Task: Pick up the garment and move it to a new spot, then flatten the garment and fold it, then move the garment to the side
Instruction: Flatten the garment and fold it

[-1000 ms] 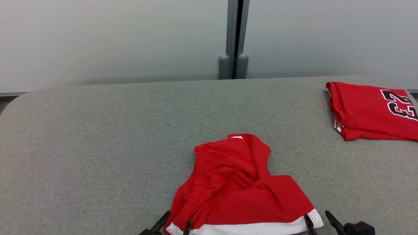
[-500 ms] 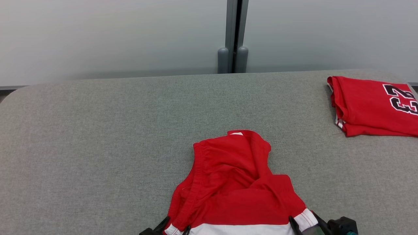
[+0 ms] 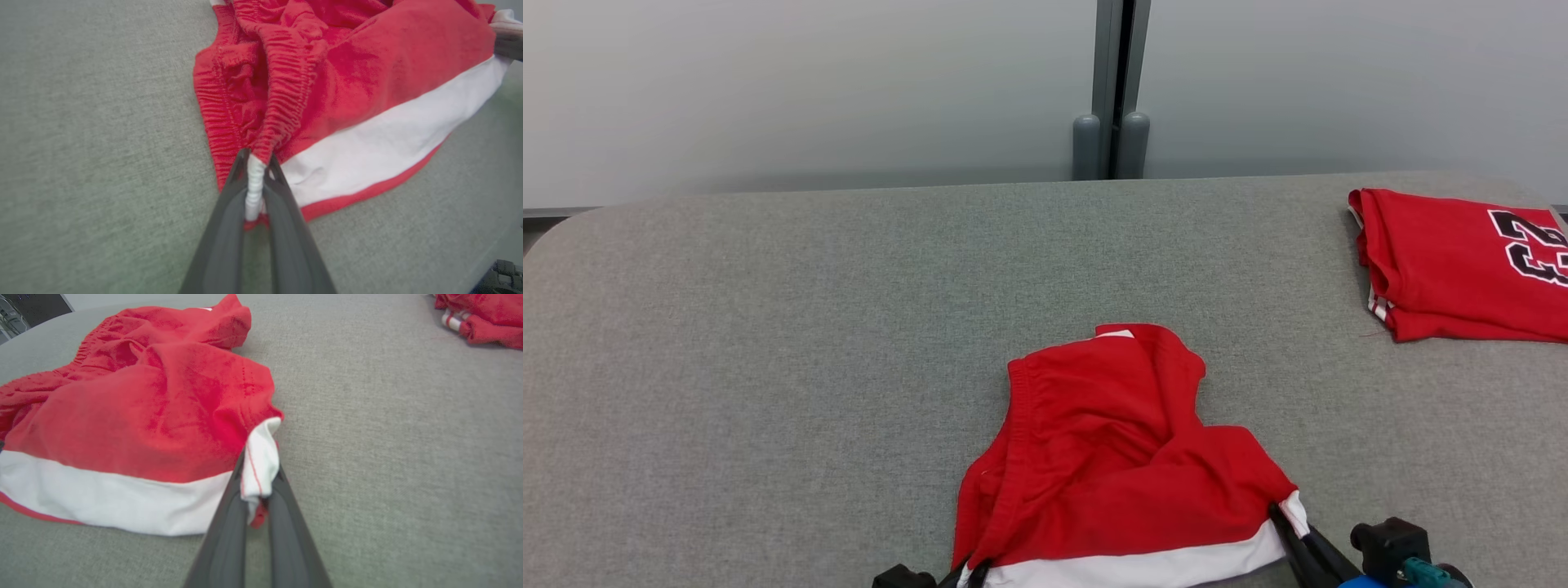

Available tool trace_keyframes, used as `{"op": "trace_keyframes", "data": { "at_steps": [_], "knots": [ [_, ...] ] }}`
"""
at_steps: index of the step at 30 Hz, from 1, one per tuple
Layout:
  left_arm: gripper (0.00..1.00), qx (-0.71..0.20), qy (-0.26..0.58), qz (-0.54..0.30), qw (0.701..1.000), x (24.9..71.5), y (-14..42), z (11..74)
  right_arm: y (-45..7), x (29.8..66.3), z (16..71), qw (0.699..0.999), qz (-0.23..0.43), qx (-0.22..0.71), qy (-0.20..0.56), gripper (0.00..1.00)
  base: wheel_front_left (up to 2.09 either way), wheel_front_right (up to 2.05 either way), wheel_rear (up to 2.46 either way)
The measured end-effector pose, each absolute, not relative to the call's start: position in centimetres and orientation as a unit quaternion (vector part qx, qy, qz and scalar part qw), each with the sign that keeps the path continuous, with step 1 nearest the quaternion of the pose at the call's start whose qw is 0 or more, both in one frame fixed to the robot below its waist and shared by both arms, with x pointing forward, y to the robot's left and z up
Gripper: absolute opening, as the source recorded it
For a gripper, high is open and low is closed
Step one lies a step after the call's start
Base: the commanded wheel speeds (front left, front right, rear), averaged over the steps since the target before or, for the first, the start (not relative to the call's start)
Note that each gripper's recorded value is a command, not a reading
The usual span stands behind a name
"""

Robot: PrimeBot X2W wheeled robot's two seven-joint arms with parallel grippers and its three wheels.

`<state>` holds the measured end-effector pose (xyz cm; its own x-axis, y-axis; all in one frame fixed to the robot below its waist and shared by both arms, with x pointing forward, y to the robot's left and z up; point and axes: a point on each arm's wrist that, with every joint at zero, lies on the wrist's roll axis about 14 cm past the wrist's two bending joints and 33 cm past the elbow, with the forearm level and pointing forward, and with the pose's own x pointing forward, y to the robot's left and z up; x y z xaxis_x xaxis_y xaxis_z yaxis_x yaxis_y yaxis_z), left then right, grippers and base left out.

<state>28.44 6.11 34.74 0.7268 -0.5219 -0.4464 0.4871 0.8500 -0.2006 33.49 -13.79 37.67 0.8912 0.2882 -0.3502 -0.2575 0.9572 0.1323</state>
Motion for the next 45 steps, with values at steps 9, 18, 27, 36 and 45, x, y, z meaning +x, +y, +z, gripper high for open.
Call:
{"op": "trace_keyframes", "data": {
  "at_steps": [9, 18, 27, 36, 45],
  "knots": [
    [0.00, -0.105, 0.178, -0.268, 0.941, 32.7, 4.2, 39.4, -14.3, 36.5, 41.2, 0.983, 0.125, 0.063, 0.123, 0.00, 0.00, 0.00, 0.00],
    [0.00, -0.137, 0.057, -0.274, 0.950, 43.6, 3.8, 48.0, -14.5, 46.6, 49.8, 0.990, 0.132, 0.056, 0.002, 0.00, 0.00, 0.00, 0.00],
    [0.00, -0.133, -0.060, -0.302, 0.942, 55.9, 2.5, 58.8, -14.8, 58.2, 59.8, 0.985, 0.128, 0.076, -0.082, 0.00, 0.00, 0.00, 0.00],
    [0.00, -0.134, -0.157, -0.301, 0.931, 61.8, 2.4, 67.4, -16.2, 64.0, 67.2, 0.974, 0.103, 0.124, -0.157, 0.00, 0.00, 0.00, 0.00],
    [0.00, -0.132, -0.042, -0.304, 0.943, 60.1, 1.9, 56.8, -14.5, 63.1, 57.1, 0.984, 0.106, 0.133, -0.047, 0.00, 0.00, 0.00, 0.00]
  ]
}}
